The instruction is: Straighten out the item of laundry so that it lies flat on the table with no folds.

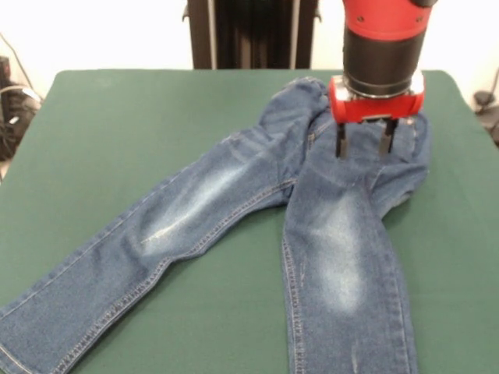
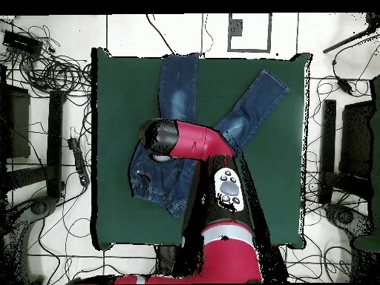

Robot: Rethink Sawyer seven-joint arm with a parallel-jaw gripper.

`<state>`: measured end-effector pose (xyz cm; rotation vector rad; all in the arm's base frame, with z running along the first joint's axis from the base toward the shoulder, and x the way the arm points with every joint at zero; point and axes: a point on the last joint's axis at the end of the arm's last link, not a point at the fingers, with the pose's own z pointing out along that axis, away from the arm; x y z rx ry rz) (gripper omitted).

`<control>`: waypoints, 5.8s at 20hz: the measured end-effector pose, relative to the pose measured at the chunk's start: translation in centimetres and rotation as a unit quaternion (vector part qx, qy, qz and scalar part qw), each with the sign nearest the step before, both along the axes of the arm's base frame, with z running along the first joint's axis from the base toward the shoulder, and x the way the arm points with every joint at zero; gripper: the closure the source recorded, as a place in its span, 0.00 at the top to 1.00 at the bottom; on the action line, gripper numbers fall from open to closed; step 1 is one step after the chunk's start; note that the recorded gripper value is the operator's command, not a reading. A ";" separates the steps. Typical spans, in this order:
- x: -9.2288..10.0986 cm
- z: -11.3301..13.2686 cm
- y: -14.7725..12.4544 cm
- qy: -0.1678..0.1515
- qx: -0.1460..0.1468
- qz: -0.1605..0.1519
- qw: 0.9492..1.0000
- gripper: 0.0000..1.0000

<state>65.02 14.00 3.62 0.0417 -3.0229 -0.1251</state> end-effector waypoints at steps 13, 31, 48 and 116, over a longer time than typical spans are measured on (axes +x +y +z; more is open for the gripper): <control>-3.0 0.5 2.2 0.024 0.009 0.001 1.000 1.00; -6.3 -2.0 5.3 0.049 -0.020 0.038 0.998 1.00; -8.2 -4.5 1.0 0.076 -0.067 0.023 0.995 1.00; -8.8 -4.1 3.3 0.096 0.017 -0.051 0.994 0.00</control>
